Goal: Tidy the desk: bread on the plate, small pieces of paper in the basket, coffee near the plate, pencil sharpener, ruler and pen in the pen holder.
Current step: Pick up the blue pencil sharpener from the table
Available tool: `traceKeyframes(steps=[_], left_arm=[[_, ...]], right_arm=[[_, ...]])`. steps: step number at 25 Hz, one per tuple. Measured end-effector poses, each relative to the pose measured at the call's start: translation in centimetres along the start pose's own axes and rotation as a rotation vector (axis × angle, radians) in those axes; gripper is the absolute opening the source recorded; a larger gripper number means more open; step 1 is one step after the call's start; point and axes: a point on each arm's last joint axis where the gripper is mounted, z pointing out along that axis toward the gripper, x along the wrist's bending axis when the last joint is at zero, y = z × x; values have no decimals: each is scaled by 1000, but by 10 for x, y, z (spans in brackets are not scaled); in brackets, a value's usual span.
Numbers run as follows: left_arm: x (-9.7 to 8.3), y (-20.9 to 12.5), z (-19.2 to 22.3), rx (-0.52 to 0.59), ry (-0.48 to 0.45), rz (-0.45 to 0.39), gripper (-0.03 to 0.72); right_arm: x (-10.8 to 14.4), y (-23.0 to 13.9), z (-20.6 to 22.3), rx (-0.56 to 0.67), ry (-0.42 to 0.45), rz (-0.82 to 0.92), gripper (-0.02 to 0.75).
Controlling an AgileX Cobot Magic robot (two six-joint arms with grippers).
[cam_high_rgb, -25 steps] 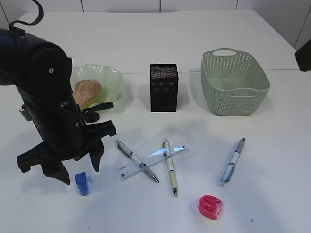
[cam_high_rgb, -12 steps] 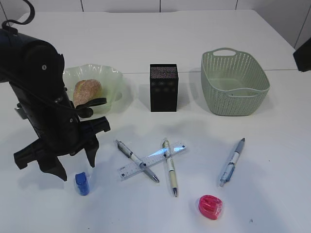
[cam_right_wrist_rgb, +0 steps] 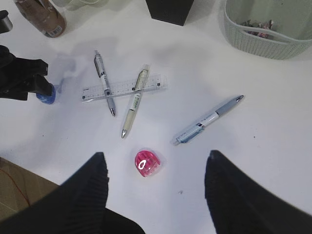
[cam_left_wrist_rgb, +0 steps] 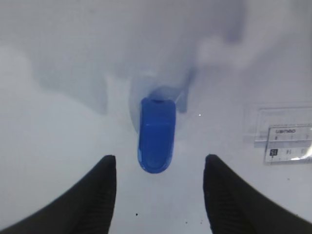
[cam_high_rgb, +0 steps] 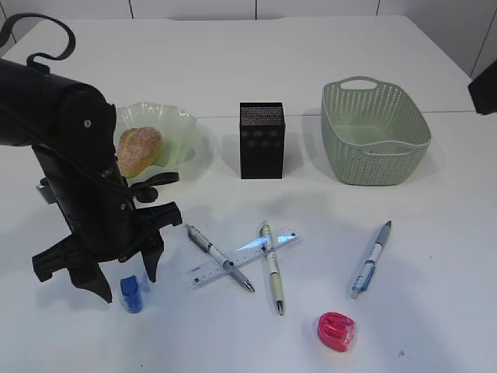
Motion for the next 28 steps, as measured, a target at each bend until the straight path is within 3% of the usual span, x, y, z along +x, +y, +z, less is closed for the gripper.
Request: traceKeyframes(steps=[9, 28], left_arm=[[-2, 1, 8, 7, 3, 15, 325], [-1, 4, 17, -8, 33, 48, 316]], right_arm=[[0, 0, 0, 0, 0, 0, 493], [0, 0, 0, 0, 0, -2, 493]])
